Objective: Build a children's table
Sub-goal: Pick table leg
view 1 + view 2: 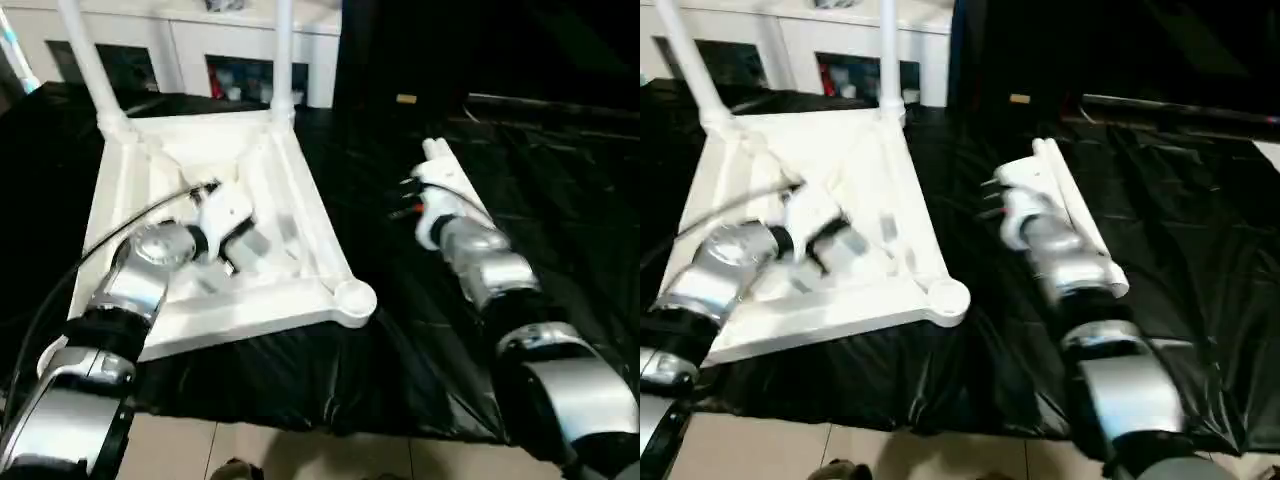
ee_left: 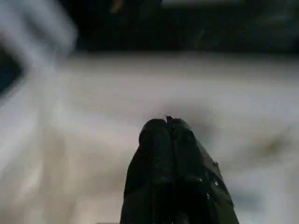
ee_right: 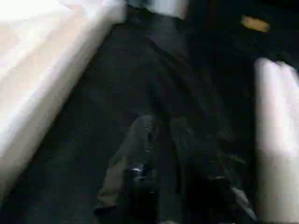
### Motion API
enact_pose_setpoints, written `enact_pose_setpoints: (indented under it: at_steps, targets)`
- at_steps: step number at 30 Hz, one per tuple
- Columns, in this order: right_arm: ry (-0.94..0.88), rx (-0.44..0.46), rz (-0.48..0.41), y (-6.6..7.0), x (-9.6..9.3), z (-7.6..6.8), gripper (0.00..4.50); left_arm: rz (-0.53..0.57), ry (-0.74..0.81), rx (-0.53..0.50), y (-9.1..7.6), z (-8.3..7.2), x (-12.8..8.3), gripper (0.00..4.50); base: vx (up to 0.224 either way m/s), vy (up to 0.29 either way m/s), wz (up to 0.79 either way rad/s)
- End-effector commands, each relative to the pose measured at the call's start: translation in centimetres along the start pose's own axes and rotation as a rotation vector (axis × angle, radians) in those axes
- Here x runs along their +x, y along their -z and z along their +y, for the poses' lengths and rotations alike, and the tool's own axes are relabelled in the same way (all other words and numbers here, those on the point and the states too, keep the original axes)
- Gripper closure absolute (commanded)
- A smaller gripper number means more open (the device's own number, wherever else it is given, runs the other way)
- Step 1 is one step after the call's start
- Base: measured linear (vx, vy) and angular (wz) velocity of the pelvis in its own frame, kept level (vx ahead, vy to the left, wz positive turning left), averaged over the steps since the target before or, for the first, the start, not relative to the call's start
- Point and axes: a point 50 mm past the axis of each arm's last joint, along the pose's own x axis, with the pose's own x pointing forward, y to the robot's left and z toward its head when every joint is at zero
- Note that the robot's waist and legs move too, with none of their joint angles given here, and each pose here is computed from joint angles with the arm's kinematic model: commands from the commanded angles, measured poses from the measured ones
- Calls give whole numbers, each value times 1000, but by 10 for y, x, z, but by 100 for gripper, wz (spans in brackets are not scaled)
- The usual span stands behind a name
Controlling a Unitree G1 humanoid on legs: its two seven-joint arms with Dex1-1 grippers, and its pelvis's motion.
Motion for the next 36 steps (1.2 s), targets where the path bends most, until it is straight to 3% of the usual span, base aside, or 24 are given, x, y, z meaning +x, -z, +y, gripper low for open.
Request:
enact_pose_setpoints:
  at_steps: [1,5,6,13,24,26,30,36]
  targets:
    - [65,33,13,-4,-5,-16,348,-101,74,-35,-18,-5,-1,417,0,0,0]
    - [104,74,77,-3,-12,-32,326,-146,277,-65,-29,-29,2,407,0,0,0]
    - [121,77,96,-2,-13,-36,305,-142,312,-62,-29,-33,3,376,0,0,0]
    - [187,121,167,-1,-17,-48,259,-134,384,-61,-32,-47,5,329,0,0,0]
    - [191,98,248,4,-15,-46,171,-126,426,-62,-37,-53,5,249,0,0,0]
    - [216,84,313,7,-15,-47,149,-110,403,-47,-37,-52,5,230,0,0,0]
    - [213,132,347,6,-14,-45,141,-101,416,-37,-37,-51,3,220,0,0,0]
    - [148,226,433,17,-14,-38,141,-82,451,-23,-39,-50,-2,220,0,0,0]
